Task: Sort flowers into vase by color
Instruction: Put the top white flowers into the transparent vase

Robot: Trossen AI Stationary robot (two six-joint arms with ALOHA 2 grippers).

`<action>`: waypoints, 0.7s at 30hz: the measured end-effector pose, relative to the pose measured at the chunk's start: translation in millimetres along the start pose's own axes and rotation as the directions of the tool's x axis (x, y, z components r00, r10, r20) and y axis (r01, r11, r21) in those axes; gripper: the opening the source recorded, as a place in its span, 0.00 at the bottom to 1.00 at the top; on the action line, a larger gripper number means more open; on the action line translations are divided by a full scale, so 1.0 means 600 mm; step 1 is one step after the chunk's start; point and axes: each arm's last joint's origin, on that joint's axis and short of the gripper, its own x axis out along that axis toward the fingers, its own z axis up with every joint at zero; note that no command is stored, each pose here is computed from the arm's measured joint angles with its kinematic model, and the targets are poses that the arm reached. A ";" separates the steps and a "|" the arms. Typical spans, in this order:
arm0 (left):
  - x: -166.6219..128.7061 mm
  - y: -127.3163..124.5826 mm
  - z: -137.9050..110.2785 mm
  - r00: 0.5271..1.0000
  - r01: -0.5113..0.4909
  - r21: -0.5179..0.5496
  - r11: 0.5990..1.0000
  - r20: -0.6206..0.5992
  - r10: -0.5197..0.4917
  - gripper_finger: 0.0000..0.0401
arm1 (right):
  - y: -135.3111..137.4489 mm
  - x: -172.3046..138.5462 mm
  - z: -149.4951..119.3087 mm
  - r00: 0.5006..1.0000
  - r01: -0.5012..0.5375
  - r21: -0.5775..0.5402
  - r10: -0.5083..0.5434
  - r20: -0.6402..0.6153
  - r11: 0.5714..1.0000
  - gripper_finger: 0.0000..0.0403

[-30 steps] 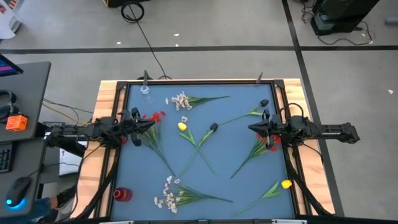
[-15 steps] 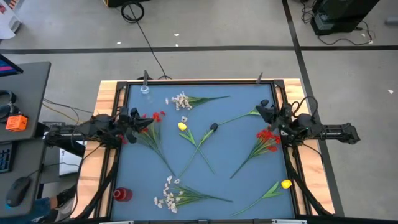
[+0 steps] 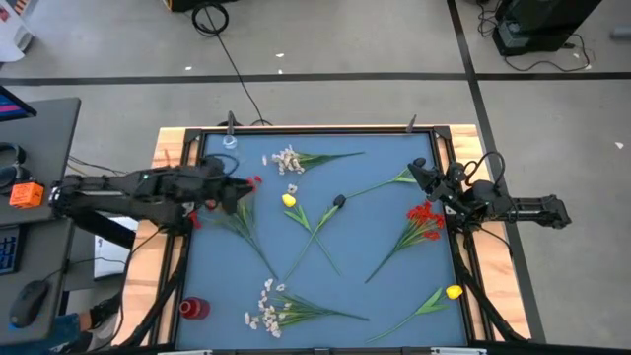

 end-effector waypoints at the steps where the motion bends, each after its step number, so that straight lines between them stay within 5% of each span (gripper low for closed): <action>1: 0.010 -0.004 0.005 1.000 -0.025 -0.002 1.000 -0.006 0.025 0.48 | 0.000 0.000 0.000 1.000 0.002 0.011 -0.002 -0.002 1.000 0.05; 11: 0.136 -0.027 0.057 0.975 -0.128 0.230 0.965 -0.152 0.165 0.56 | -0.013 -0.001 -0.017 0.992 0.083 0.250 -0.057 -0.110 0.965 0.05; 21: 0.272 0.009 0.148 0.924 -0.115 0.510 0.852 -0.261 0.281 0.57 | -0.019 -0.003 -0.029 0.975 0.104 0.261 -0.047 -0.217 0.960 0.07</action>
